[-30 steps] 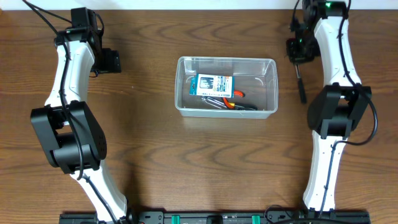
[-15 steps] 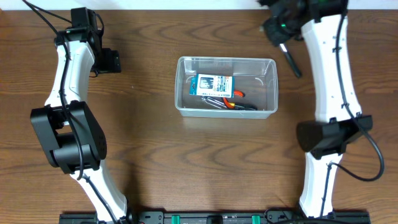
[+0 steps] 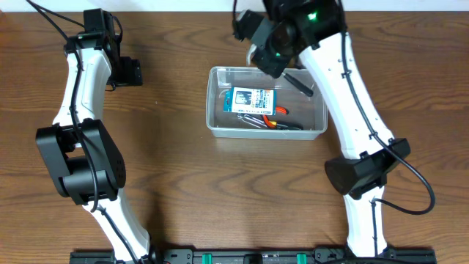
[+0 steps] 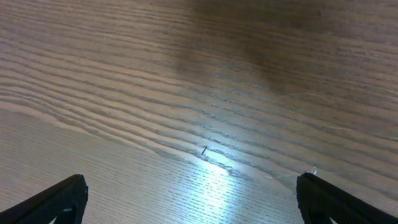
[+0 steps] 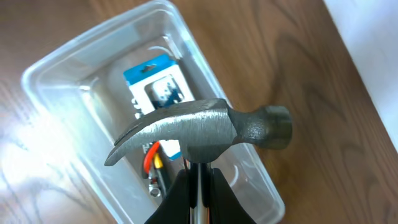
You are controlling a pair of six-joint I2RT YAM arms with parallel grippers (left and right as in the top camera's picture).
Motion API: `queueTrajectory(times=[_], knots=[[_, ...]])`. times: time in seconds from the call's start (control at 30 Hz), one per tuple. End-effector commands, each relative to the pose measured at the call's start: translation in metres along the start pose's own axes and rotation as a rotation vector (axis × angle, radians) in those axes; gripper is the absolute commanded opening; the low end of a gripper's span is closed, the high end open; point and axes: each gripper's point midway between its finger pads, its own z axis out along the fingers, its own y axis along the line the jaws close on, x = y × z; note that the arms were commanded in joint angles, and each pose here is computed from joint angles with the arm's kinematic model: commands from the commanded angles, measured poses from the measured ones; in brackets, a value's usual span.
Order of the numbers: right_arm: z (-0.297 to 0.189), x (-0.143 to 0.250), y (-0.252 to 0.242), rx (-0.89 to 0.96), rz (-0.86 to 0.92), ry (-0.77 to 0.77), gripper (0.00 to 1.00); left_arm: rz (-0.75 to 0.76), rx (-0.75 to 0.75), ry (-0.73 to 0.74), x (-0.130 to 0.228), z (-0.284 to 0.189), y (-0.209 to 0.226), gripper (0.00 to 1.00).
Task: Pack container
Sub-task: 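Lift the hammer and carry it left over the clear box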
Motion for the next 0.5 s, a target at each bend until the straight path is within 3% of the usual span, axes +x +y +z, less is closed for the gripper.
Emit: queueTrajectory(times=[0.0, 0.47], knots=[[0.015, 0.003, 0.016, -0.080, -0.067, 0.015, 0.01, 0.003, -0.015, 0.025, 0.005, 0.008, 0.001, 0.98], [0.064, 0.034, 0.048, -0.251, -0.094, 0.119, 0.01, 0.003, -0.015, 0.025, 0.005, 0.008, 0.001, 0.98]])
